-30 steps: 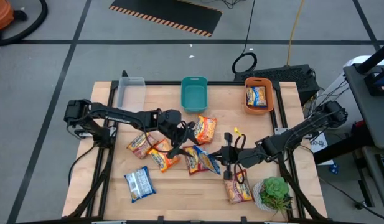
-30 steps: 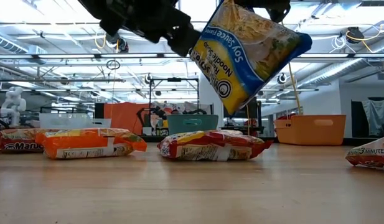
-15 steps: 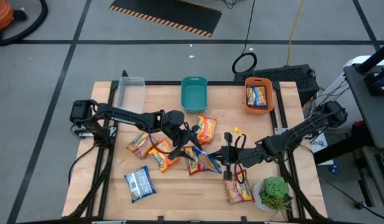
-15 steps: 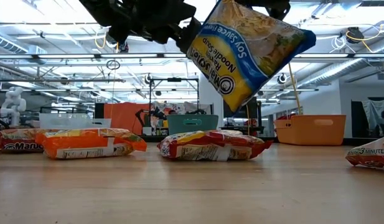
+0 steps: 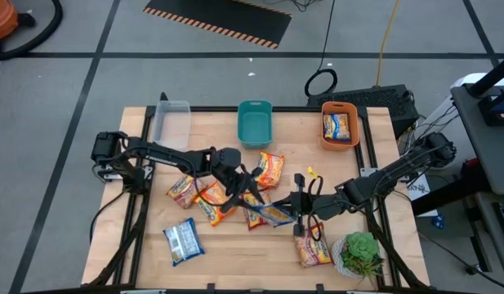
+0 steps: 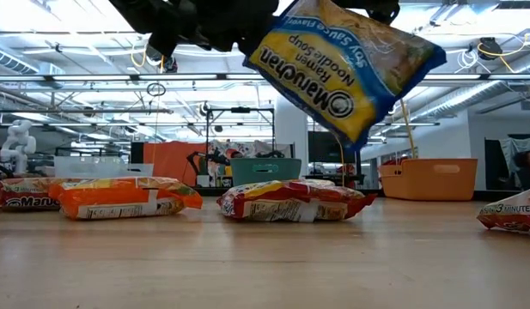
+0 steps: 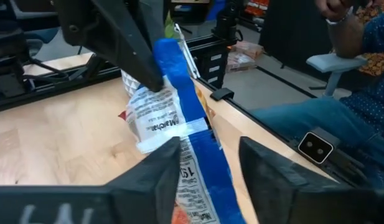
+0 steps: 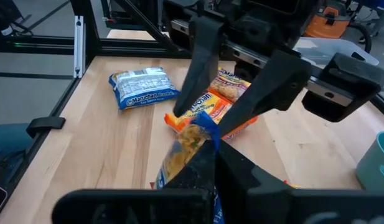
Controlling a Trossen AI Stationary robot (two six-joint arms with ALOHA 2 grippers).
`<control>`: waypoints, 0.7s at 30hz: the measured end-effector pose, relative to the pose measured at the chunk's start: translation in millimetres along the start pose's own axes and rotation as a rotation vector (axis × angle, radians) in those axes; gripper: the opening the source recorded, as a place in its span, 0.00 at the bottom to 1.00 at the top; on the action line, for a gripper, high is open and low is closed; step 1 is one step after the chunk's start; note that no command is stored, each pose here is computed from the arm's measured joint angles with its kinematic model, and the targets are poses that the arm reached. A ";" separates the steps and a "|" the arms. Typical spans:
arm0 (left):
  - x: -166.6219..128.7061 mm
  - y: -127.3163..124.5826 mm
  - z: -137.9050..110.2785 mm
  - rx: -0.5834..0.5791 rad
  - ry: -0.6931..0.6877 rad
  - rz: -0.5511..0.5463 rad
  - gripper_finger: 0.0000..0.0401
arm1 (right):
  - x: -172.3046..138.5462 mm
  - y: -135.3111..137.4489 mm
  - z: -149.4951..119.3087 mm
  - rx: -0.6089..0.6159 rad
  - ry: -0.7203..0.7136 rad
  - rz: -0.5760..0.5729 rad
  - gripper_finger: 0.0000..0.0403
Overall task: Sort Maruchan noodles
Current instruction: Put the right blue noodle pack into the orange bin
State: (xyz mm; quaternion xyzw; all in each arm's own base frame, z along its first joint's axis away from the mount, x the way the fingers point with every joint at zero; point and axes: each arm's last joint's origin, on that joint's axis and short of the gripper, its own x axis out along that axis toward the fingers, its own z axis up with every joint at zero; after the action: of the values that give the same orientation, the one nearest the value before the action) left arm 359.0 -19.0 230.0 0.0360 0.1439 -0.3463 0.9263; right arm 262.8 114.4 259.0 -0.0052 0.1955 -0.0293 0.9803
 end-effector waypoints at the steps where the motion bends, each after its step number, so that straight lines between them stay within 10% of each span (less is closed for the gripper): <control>1: -0.3 0.3 -0.1 -0.001 0.000 0.001 0.36 | 0.0 0.0 0.0 0.000 0.000 0.000 0.00; 21: -3.7 4.5 -1.6 -0.007 0.006 0.015 0.23 | 0.0 -0.1 0.0 -0.005 0.000 -0.001 0.00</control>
State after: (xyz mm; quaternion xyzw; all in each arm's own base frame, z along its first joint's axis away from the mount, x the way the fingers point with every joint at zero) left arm 358.9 -13.0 229.4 0.0350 0.1475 -0.3389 0.9285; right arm 262.8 114.4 259.0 -0.0075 0.1955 -0.0292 0.9802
